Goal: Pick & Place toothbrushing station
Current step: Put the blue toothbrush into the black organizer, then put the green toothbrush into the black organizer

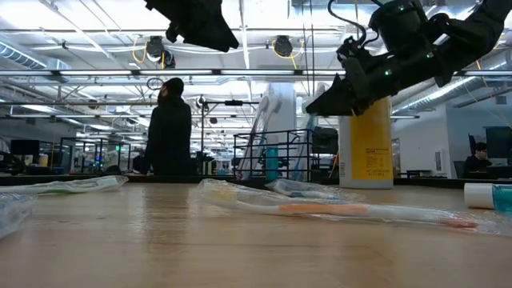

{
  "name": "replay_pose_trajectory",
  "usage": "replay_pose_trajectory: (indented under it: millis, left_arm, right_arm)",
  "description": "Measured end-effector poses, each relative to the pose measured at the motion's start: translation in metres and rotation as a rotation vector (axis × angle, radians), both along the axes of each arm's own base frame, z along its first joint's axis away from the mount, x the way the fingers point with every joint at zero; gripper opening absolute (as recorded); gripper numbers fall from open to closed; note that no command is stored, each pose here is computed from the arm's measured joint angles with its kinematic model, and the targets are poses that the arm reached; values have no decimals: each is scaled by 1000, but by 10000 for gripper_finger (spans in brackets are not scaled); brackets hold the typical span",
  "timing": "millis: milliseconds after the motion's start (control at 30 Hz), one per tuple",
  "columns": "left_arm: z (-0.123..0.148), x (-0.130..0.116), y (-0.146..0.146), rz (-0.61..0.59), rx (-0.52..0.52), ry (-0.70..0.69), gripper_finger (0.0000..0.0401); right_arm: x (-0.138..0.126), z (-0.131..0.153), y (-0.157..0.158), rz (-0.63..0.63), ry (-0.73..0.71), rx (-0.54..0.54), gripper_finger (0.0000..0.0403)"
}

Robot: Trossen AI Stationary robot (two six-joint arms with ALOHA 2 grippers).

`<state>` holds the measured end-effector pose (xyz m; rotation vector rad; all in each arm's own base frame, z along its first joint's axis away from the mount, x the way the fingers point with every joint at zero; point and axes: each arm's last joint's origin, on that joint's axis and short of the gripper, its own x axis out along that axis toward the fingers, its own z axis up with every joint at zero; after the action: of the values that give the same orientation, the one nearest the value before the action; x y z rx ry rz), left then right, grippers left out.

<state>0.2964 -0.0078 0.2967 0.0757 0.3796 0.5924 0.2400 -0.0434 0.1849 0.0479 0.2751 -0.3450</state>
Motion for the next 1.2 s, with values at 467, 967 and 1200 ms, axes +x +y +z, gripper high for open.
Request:
replay_pose_trajectory:
  millis: [467,967,1200]
  left_arm:
    - [0,0,0,-2,5,5,170]
    - [-15,-6,-17,-213,-102,164,170]
    - [-33,-22,-24,-141,-295,326,170]
  right_arm:
    - [-5,13,1,-4,-64,4,102]
    - [-10,24,-5,-15,-95,-70,140]
    - [-18,39,-8,-23,-159,-148,190]
